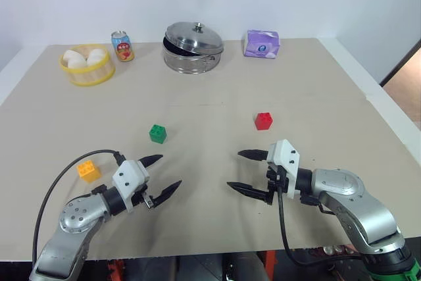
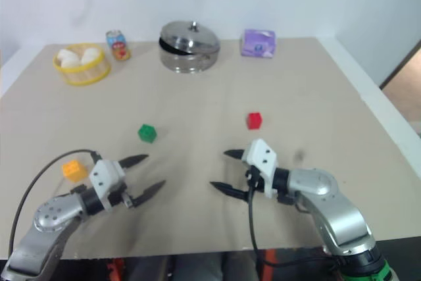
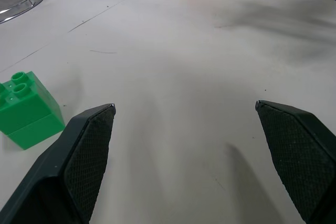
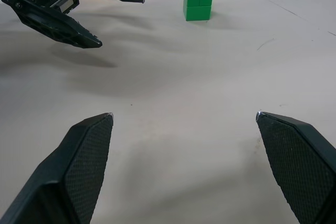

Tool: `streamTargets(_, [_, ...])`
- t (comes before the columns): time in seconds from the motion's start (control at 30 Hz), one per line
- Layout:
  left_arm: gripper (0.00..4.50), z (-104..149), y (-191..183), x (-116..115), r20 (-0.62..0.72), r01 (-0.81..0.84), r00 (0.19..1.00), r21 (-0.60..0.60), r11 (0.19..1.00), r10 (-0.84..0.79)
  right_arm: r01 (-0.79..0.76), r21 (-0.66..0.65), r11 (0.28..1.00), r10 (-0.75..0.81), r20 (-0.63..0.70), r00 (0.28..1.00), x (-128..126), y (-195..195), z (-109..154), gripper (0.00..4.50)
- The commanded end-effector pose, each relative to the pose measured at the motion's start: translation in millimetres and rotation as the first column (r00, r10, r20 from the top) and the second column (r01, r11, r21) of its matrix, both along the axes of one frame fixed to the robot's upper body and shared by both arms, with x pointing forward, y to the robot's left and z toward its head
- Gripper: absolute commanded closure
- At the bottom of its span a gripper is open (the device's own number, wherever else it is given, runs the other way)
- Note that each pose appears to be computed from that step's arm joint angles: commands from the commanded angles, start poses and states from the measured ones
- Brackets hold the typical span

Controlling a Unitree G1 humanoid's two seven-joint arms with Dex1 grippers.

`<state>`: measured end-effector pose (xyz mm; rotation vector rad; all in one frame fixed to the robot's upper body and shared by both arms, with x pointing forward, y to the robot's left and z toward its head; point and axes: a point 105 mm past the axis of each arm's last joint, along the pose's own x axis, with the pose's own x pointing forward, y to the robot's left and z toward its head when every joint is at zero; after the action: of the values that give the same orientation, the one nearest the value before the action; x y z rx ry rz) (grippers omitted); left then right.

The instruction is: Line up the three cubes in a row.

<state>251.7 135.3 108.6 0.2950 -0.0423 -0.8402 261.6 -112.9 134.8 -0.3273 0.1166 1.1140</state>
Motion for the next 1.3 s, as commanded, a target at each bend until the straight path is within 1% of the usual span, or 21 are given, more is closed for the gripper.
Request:
streamTargets(0.03, [0.07, 5.0, -4.0, -4.2, 0.014, 0.035, 0.999, -0.031, 0.999, -0.034, -0.001, 0.022, 1.000, 0.001, 0.017, 1.000, 0.7, 0.1, 7.3, 0.00])
streamTargets(0.1, [0.07, 4.4, -6.1, -7.6, -0.016, 0.066, 0.998, -0.080, 0.995, -0.067, 0.013, 0.027, 1.000, -0.013, -0.007, 1.000, 1.6, -1.1, 4.9, 0.00])
streamTargets(0.2, [0.07, 4.8, -5.2, -8.7, -0.034, 0.076, 0.996, -0.107, 0.991, -0.080, 0.025, 0.030, 0.999, -0.025, -0.013, 1.000, 2.5, -1.5, 4.7, 0.00])
streamTargets(0.4, [0.07, 12.8, -10.0, -7.7, -0.016, 0.109, 0.994, -0.107, 0.988, -0.111, 0.058, 0.046, 0.997, -0.060, 0.044, 0.997, 5.5, -1.6, 10.3, 0.00])
streamTargets(0.67, [0.07, 22.9, -20.2, -4.9, 0.010, 0.174, 0.985, -0.117, 0.978, -0.174, 0.121, 0.067, 0.990, -0.126, 0.080, 0.989, 6.6, -2.5, 13.7, 0.00])
streamTargets(0.77, [0.07, 22.4, -25.0, -8.1, 0.004, 0.234, 0.972, -0.095, 0.968, -0.235, 0.159, 0.134, 0.978, -0.172, 0.096, 0.980, 7.6, -0.9, 22.8, 0.00])
streamTargets(0.83, [0.07, 22.4, -27.6, -10.0, -0.001, 0.271, 0.962, -0.078, 0.959, -0.272, 0.218, 0.188, 0.958, -0.242, 0.114, 0.963, 14.7, -3.0, 33.9, 0.00])
streamTargets(0.87, [0.07, 24.0, -28.2, -8.8, -0.001, 0.278, 0.960, -0.081, 0.957, -0.279, 0.262, 0.218, 0.940, -0.293, 0.124, 0.948, 22.3, -5.4, 41.0, 0.00])
streamTargets(1.0, [0.07, 30.3, -27.7, 2.0, 0.029, 0.259, 0.966, -0.082, 0.963, -0.257, 0.422, 0.307, 0.853, -0.483, 0.158, 0.862, 52.3, -17.9, 63.3, 0.00])
streamTargets(1.07, [0.07, 35.8, -27.1, 12.3, 0.063, 0.209, 0.977, -0.096, 0.973, -0.204, 0.486, 0.327, 0.811, -0.552, 0.151, 0.820, 66.0, -23.0, 68.4, 0.00])
streamTargets(1.13, [0.07, 38.3, -32.1, 17.5, 0.076, 0.190, 0.980, -0.102, 0.976, -0.183, 0.511, 0.325, 0.796, -0.578, 0.160, 0.800, 77.4, -23.4, 70.6, 0.00])
streamTargets(1.2, [0.07, 38.6, -37.9, 18.2, 0.083, 0.192, 0.979, -0.102, 0.976, -0.184, 0.532, 0.320, 0.784, -0.600, 0.170, 0.782, 87.0, -24.0, 71.9, 0.00])
streamTargets(1.3, [0.07, 38.4, -46.0, 17.8, 0.087, 0.194, 0.979, -0.100, 0.976, -0.186, 0.589, 0.322, 0.741, -0.652, 0.135, 0.746, 102.1, -27.7, 70.6, 0.00])
